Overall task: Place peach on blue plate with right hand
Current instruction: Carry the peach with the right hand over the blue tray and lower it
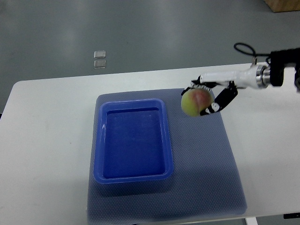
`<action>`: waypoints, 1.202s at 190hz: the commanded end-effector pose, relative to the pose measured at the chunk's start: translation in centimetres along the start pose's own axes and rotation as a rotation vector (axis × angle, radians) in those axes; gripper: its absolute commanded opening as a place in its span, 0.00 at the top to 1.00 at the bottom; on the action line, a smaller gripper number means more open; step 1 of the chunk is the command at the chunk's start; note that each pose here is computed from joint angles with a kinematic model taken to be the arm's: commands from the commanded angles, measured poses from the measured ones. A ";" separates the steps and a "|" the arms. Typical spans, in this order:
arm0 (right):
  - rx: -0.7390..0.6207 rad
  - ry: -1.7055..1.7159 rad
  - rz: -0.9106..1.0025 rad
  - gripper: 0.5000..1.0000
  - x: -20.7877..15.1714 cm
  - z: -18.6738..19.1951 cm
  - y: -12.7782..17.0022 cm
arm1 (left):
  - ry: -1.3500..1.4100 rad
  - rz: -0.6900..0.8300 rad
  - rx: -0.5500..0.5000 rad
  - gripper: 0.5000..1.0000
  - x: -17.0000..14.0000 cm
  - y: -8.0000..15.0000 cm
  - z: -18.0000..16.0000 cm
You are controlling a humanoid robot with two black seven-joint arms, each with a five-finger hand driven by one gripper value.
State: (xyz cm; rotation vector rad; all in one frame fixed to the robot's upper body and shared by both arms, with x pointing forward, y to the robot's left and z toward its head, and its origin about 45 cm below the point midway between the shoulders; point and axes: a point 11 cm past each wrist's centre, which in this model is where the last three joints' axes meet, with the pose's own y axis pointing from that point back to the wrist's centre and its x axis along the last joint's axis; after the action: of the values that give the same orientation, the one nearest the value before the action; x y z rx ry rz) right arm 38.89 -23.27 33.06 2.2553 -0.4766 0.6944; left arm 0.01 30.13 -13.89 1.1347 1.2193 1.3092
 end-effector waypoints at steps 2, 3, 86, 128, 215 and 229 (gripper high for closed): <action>0.015 0.043 0.045 1.00 3.8 -2.5 2.6 | -0.001 0.000 0.001 0.00 0.0 0.0 0.0; 0.010 0.044 0.049 1.00 4.0 -2.5 2.8 | -0.001 0.000 0.001 0.00 0.0 0.0 0.0; 0.058 0.103 0.038 1.00 4.6 -6.1 -2.8 | -0.001 -0.004 0.004 0.00 -0.1 0.0 -0.1; 0.102 0.141 -0.069 1.00 0.2 -9.8 -13.8 | -0.004 -0.005 -0.005 0.00 -0.2 0.0 0.6; 0.120 0.018 -0.244 1.00 -11.4 -8.7 -21.5 | -0.007 -0.006 -0.008 0.00 -0.2 0.0 1.1; 0.098 0.027 -0.220 1.00 -11.2 -7.8 -21.6 | -0.008 -0.006 -0.007 0.00 -0.2 0.0 1.1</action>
State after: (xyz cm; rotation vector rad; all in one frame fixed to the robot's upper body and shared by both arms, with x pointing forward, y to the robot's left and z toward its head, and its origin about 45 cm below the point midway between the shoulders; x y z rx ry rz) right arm 38.15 -0.93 20.43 2.3659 -0.1472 0.6374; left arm 1.11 29.98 -13.83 1.1280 1.2111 1.3032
